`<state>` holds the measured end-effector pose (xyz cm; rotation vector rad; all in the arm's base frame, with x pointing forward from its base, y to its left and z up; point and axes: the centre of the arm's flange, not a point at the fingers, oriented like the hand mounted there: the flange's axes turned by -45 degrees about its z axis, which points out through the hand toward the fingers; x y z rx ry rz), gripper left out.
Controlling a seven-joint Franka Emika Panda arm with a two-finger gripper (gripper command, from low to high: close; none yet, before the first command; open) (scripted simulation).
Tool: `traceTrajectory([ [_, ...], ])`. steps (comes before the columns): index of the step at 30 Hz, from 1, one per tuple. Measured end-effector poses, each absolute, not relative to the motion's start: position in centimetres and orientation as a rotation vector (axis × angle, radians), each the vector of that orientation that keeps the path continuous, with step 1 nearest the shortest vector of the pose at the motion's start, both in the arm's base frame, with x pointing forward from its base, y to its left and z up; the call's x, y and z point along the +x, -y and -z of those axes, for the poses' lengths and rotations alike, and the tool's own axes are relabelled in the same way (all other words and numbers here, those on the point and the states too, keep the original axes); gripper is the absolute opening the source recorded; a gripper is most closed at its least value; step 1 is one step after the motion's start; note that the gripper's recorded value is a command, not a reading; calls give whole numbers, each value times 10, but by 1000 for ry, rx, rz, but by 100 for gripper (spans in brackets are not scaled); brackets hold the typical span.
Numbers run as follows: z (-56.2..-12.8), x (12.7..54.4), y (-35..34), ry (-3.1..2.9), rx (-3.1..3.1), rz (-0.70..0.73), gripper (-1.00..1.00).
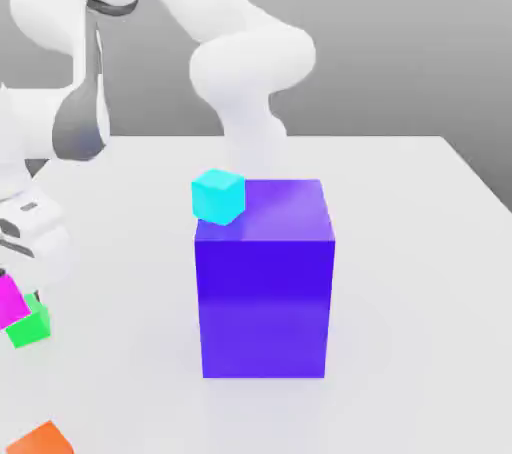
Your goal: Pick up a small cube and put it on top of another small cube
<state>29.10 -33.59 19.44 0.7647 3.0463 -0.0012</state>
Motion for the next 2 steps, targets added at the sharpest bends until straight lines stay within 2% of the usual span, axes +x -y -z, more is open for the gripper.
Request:
traceTrajectory([
  [2, -220, 291, 336, -3046, 766, 0, 100],
])
